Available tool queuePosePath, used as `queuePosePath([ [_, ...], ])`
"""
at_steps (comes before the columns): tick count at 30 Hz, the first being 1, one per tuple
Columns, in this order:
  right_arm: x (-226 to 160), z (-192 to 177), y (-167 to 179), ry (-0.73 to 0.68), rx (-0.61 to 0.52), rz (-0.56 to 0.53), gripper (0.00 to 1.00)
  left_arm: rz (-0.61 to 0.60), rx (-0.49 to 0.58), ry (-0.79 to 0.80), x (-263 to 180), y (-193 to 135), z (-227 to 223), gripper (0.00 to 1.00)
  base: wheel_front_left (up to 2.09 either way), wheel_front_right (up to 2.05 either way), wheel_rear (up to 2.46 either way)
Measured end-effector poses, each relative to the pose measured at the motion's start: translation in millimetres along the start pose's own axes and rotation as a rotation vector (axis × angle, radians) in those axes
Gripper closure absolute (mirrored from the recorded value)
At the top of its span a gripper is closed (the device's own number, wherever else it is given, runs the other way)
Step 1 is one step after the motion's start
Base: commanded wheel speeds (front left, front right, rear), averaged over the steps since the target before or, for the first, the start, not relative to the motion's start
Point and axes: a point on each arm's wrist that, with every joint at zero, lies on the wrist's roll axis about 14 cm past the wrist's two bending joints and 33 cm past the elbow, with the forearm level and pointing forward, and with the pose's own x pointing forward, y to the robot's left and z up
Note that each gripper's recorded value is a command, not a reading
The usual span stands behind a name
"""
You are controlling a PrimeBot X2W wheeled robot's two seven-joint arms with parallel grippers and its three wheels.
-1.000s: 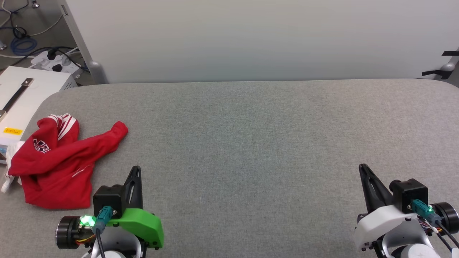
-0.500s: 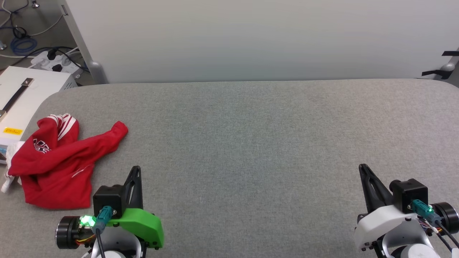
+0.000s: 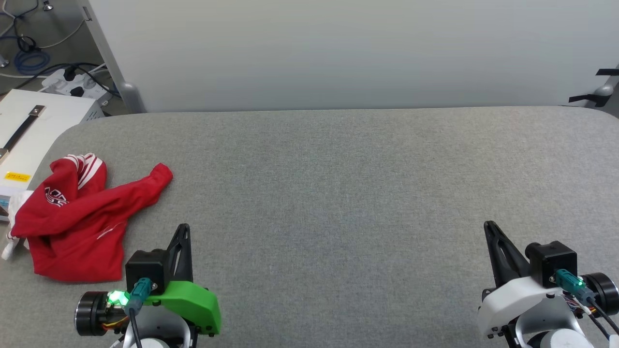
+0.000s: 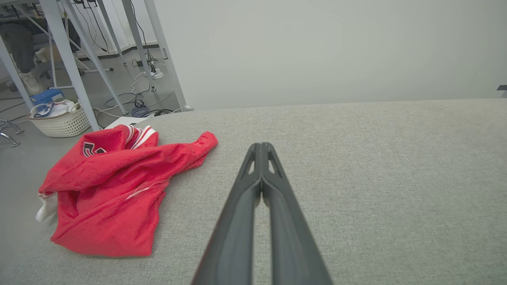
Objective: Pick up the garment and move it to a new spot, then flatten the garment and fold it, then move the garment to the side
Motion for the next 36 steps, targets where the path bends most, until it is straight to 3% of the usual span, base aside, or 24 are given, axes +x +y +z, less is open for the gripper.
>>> queuePosePath([
  [12, 0, 0, 0, 0.0, 0.0, 0.0, 1.0, 0.0, 0.0, 0.0, 0, 0, 0, 1.0, 0.0, 0.0, 0.0],
  [13, 0, 0, 0, 0.0, 0.0, 0.0, 0.0, 0.0, 0.0, 0.0, 0, 0, 0, 0.0, 0.0, 0.0, 0.0],
  [36, -1, 8, -10, -0.051, 0.046, -0.031, 0.0, 0.011, -0.007, -0.041, -1, -1, 6, 0.0, 0.0, 0.0, 0.0],
])
